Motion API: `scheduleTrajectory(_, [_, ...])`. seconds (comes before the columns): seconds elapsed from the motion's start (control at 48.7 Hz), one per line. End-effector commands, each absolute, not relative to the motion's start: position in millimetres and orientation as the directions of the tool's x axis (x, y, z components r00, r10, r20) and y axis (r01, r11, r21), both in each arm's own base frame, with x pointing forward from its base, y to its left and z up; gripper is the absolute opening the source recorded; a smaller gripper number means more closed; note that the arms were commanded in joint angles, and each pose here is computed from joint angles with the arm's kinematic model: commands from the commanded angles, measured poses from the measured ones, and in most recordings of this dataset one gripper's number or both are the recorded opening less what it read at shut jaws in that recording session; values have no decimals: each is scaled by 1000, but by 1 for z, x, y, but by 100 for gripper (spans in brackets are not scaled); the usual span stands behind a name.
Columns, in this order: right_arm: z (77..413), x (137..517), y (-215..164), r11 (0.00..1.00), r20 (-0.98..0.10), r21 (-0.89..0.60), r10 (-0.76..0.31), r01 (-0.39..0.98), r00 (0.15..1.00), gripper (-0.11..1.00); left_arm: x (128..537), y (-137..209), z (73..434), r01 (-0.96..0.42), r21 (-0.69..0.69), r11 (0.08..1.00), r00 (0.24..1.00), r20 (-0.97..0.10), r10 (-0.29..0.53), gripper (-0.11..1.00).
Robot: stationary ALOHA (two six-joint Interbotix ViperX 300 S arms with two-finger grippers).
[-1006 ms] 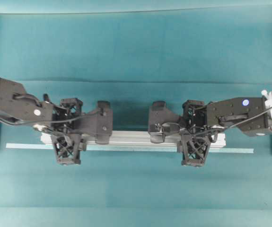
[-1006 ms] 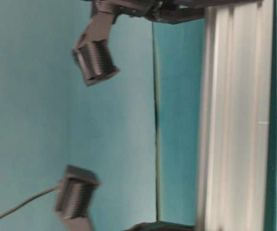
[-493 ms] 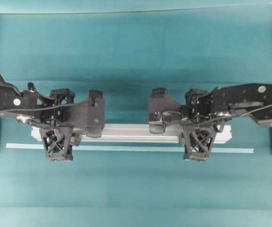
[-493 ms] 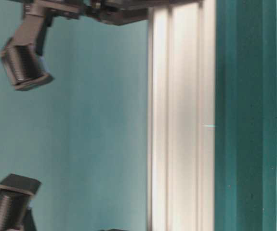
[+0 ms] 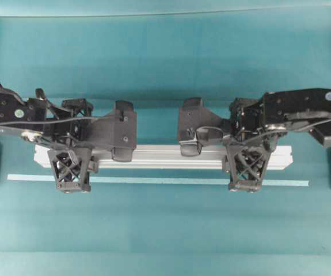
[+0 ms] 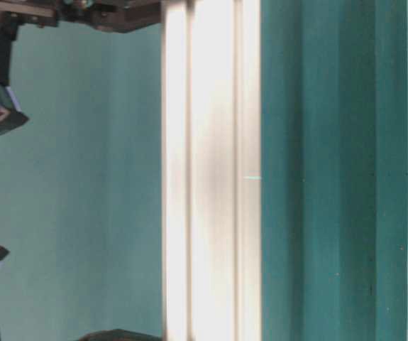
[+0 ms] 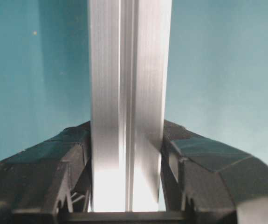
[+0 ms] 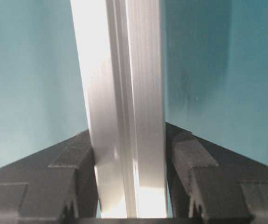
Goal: Lift the metal rail with both hands.
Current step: 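Lift the rail with both grippers and pull it back toward the arms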
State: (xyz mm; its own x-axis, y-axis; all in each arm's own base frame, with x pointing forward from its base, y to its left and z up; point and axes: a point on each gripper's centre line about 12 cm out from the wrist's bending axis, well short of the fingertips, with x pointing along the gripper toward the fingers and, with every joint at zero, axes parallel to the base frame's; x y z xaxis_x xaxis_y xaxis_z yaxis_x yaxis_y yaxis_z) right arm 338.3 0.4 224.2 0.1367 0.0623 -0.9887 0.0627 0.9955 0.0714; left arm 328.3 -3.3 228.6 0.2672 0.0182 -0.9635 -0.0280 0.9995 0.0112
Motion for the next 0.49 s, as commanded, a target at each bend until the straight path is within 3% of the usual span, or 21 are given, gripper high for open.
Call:
scheduleTrajectory(0.0, [240, 339, -2, 995, -986, 76, 65, 71, 151, 35, 331, -3, 251, -31, 9, 999, 320, -947, 19, 36])
scheduleTrajectory(0.472, [276, 338, -3, 993, -991, 79, 69, 84, 118, 35, 334, -3, 290, -37, 8, 999, 316, -949, 19, 36])
